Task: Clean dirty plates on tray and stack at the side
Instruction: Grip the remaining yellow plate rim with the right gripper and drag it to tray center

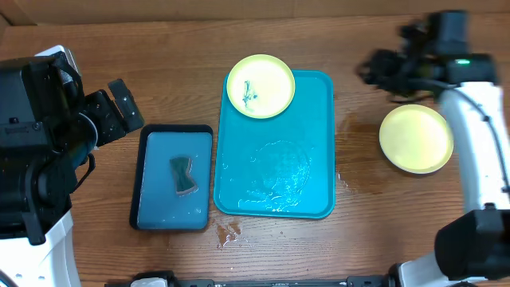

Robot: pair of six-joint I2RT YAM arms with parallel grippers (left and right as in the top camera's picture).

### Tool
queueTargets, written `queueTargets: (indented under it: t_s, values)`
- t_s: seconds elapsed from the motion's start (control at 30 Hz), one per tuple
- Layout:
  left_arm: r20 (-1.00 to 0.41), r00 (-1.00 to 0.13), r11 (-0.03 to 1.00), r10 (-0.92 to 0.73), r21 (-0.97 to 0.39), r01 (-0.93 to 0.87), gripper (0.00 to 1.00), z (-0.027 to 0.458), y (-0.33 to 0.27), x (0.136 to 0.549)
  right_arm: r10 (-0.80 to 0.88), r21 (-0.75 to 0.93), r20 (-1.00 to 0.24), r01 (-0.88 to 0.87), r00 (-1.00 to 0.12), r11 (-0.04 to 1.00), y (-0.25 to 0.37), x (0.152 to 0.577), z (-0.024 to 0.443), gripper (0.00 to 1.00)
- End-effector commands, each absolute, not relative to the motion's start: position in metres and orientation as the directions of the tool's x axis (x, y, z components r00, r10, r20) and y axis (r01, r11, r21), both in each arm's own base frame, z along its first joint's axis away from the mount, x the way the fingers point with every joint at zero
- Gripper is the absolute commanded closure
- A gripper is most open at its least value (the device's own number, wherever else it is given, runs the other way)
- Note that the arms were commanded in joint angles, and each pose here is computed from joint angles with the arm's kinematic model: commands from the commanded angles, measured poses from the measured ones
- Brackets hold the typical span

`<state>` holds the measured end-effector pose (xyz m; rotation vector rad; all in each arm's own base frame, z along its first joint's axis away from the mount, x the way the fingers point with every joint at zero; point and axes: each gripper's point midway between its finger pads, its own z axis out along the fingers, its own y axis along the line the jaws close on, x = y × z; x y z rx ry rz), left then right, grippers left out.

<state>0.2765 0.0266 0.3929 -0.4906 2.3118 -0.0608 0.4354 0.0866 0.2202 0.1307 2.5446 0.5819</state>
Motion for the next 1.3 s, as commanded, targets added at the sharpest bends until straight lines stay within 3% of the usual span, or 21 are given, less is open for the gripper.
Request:
queueTargets:
  t_s: [0.0, 0.3, 0.5, 0.67, 0.7, 0.83, 0.87, 0.97, 1.03, 1.13, 1.27]
  values:
    - [-0.692, -0.632, 0.932, -0.349, -0.19, -0.307, 0.0, 0.399, 0.025, 0.277, 0.075, 0.29, -0.546, -0.104, -0.834, 0.952, 0.114, 0.449, 0.209, 0.32]
    - [-0.655, -0.669, 0.932, -0.352, -0.176, -0.317, 0.0, 0.39, 0.024, 0.267, -0.028, 0.167, -0.629, -0.17, -0.777, 0.971, 0.174, 0.501, 0.149, 0.23]
    - [-0.654, -0.67, 0.932, -0.351, -0.176, -0.317, 0.01, 0.39, 0.024, 0.267, -0.036, 0.172, -0.602, -0.174, -0.797, 0.97, 0.185, 0.524, 0.085, 0.23]
    - [-0.652, -0.672, 0.932, -0.352, -0.175, -0.318, 0.0, 0.389, 0.024, 0.266, -0.047, 0.189, -0.54, -0.175, -0.841, 0.966, 0.189, 0.519, 0.046, 0.27]
    - [-0.652, -0.672, 0.932, -0.352, -0.175, -0.318, 0.0, 0.389, 0.024, 0.266, -0.052, 0.206, -0.518, -0.184, -0.854, 0.961, 0.192, 0.515, 0.038, 0.29]
    - [-0.649, -0.674, 0.932, -0.352, -0.174, -0.319, 0.0, 0.389, 0.024, 0.266, -0.063, 0.307, -0.453, -0.222, -0.889, 0.925, 0.21, 0.501, 0.022, 0.58]
    - [-0.647, -0.676, 0.932, -0.352, -0.173, -0.319, 0.0, 0.388, 0.024, 0.265, -0.05, 0.318, -0.438, -0.207, -0.898, 0.925, 0.211, 0.5, 0.018, 0.67]
    - [-0.639, -0.684, 0.932, -0.352, -0.17, -0.321, 0.0, 0.386, 0.024, 0.263, 0.027, 0.349, -0.377, -0.115, -0.926, 0.93, 0.209, 0.493, 0.012, 0.79]
    - [-0.63, -0.691, 0.931, -0.353, -0.167, -0.323, 0.0, 0.384, 0.024, 0.261, 0.049, 0.355, -0.35, -0.084, -0.936, 0.931, 0.207, 0.488, 0.01, 0.96]
    - [-0.613, -0.706, 0.931, -0.353, -0.16, -0.327, 0.0, 0.381, 0.024, 0.256, 0.096, 0.361, -0.298, -0.019, -0.95, 0.932, 0.2, 0.48, 0.016, 0.96]
    - [-0.598, -0.721, 0.933, -0.35, -0.151, -0.328, 0.0, 0.377, 0.024, 0.252, 0.144, 0.37, -0.286, 0.029, -0.947, 0.929, 0.182, 0.47, 0.058, 0.96]
